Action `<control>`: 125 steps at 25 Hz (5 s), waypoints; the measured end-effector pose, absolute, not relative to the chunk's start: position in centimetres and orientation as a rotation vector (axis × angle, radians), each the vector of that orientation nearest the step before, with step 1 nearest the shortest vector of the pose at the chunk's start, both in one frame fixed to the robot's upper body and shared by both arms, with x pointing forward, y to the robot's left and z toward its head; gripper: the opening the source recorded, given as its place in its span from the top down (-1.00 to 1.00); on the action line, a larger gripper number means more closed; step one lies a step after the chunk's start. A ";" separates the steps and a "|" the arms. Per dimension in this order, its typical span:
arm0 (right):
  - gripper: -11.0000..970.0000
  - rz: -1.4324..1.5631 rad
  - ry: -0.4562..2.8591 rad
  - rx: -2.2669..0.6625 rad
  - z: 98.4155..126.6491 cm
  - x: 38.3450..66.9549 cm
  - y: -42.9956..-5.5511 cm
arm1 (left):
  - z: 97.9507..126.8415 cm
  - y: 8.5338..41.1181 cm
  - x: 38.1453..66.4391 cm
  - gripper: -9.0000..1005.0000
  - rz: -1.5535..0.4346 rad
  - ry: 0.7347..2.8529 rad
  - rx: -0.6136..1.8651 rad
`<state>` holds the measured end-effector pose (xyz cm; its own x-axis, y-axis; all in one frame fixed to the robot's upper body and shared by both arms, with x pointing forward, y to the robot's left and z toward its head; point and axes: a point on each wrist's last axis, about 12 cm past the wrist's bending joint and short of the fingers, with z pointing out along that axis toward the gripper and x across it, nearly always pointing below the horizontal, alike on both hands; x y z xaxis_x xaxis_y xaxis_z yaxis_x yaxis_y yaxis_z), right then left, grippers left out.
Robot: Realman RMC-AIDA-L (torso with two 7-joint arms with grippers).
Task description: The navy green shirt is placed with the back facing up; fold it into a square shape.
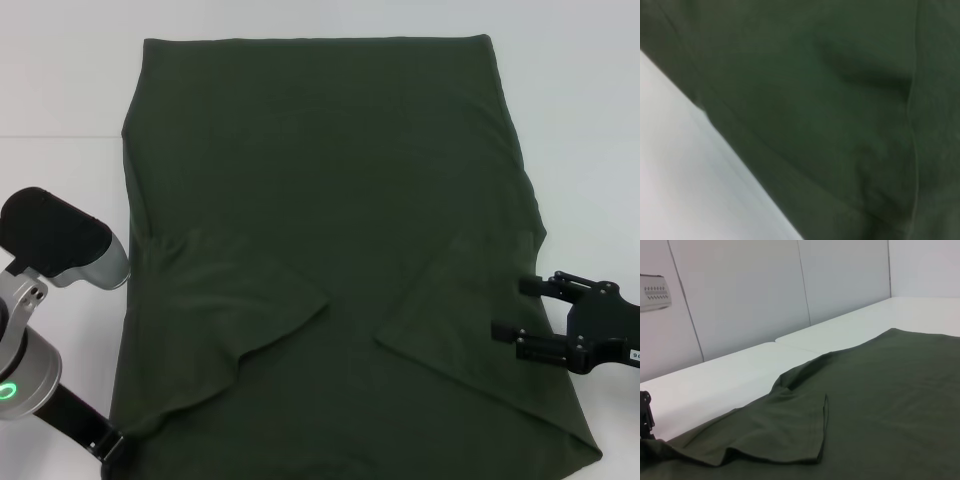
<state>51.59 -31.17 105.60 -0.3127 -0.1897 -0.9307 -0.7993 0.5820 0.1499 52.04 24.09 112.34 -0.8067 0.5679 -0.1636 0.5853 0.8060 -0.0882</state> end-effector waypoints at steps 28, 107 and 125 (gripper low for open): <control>-0.72 0.849 1.915 -0.640 106.5 52.0 -32.7 | 112.4 25.9 51.8 0.97 -0.544 2.825 0.714; -0.72 0.913 2.964 -0.336 109.7 54.6 -32.5 | 109.4 32.2 50.4 0.97 -0.832 2.582 0.470; -0.72 0.905 2.976 -0.352 109.4 54.4 -32.2 | 109.0 32.2 50.1 0.97 -0.836 2.584 0.475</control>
<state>54.45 -32.22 109.42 -0.9747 -0.2105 -0.0757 -0.2170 0.8076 0.5484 50.07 32.17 109.05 -0.8698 0.1977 -0.4520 0.4250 0.7655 -0.4831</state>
